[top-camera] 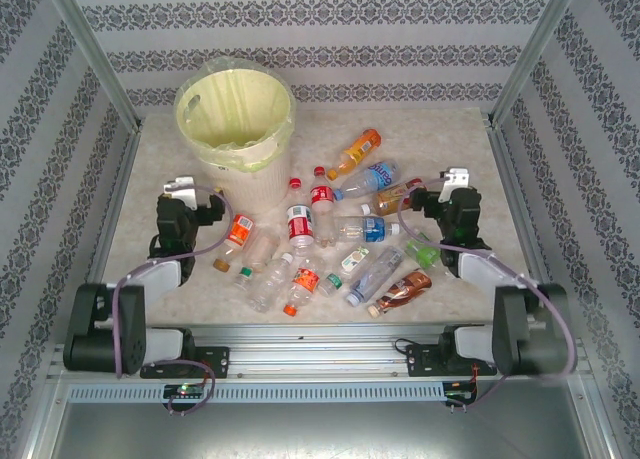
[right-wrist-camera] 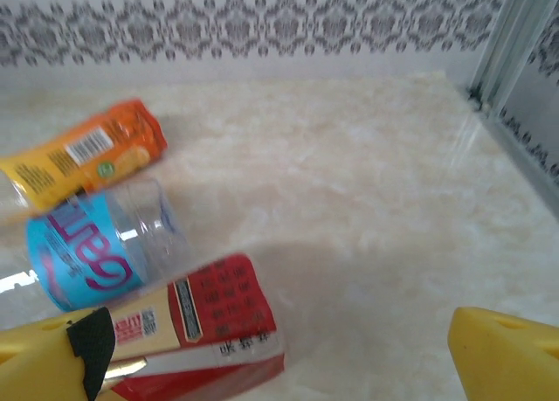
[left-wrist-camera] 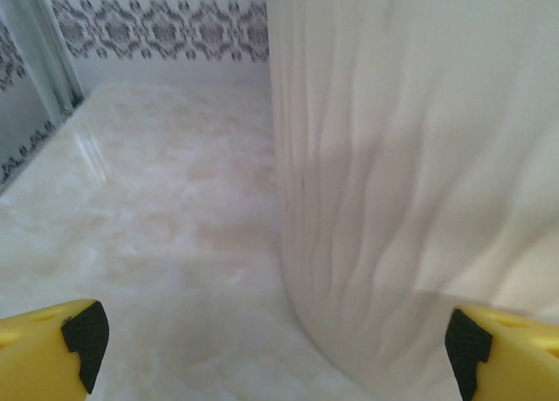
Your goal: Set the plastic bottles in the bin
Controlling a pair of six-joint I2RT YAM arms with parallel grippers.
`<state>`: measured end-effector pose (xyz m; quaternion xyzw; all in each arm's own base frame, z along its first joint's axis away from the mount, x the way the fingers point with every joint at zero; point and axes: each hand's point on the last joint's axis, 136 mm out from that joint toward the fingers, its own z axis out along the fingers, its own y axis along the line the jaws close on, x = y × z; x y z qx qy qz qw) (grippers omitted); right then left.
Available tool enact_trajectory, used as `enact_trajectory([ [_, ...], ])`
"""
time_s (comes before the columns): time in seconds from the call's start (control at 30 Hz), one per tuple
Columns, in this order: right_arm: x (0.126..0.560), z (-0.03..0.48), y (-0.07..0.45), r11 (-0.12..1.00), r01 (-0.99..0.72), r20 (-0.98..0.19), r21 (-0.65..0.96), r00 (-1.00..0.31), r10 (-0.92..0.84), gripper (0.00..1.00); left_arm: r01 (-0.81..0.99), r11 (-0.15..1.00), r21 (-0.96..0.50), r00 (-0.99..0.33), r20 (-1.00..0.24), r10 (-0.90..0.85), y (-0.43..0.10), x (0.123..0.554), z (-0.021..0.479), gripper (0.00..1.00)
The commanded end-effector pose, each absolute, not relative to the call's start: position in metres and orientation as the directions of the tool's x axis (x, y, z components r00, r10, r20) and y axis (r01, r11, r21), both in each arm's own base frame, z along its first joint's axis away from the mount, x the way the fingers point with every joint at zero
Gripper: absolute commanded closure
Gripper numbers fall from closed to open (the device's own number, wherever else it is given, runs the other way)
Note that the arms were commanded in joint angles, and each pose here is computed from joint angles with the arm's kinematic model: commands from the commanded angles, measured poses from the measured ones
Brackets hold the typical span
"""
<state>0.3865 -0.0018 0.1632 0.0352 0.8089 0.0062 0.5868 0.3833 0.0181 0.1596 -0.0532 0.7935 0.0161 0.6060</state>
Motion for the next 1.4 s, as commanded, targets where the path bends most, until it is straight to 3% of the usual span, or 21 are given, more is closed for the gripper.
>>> enact_trajectory([
  [0.0, 0.37, 0.171, -0.005, 0.989, 0.116, -0.914, 0.091, -0.384, 0.129, 0.02, -0.146, 0.982, -0.119, -0.346, -0.924, -0.164, 0.013, 0.37, 0.166, 0.0],
  [0.17, 0.342, 0.2, 0.002, 0.969, 0.175, -0.869, 0.174, -0.436, 0.235, 0.02, -0.13, 0.956, -0.262, -0.448, -0.845, -0.293, -0.017, 0.345, 0.195, 0.0],
  [0.4, 0.295, 0.229, 0.023, 0.951, 0.247, -0.816, 0.185, -0.5, 0.289, 0.02, 0.066, 0.935, -0.348, -0.623, -0.747, -0.234, -0.087, 0.294, 0.239, 0.0],
  [0.6, 0.251, 0.215, 0.038, 0.94, 0.237, -0.694, 0.245, -0.635, 0.341, 0.02, 0.134, 0.893, -0.43, -0.766, -0.616, -0.182, -0.108, 0.247, 0.233, 0.0],
  [0.77, 0.209, 0.19, 0.037, 0.917, 0.299, -0.571, 0.264, -0.718, 0.398, 0.02, 0.18, 0.891, -0.417, -0.779, -0.614, -0.13, -0.106, 0.22, 0.225, 0.0],
  [1.0, 0.158, 0.151, 0.022, 0.869, 0.465, -0.409, 0.167, -0.77, 0.49, 0.02, 0.349, 0.783, -0.515, -0.744, -0.66, -0.102, -0.136, 0.211, 0.234, 0.0],
  [1.37, 0.148, 0.109, 0.043, 0.819, 0.533, -0.292, 0.213, -0.765, 0.574, 0.06, 0.428, 0.733, -0.529, -0.726, -0.684, -0.071, -0.148, 0.209, 0.238, 0.0],
])
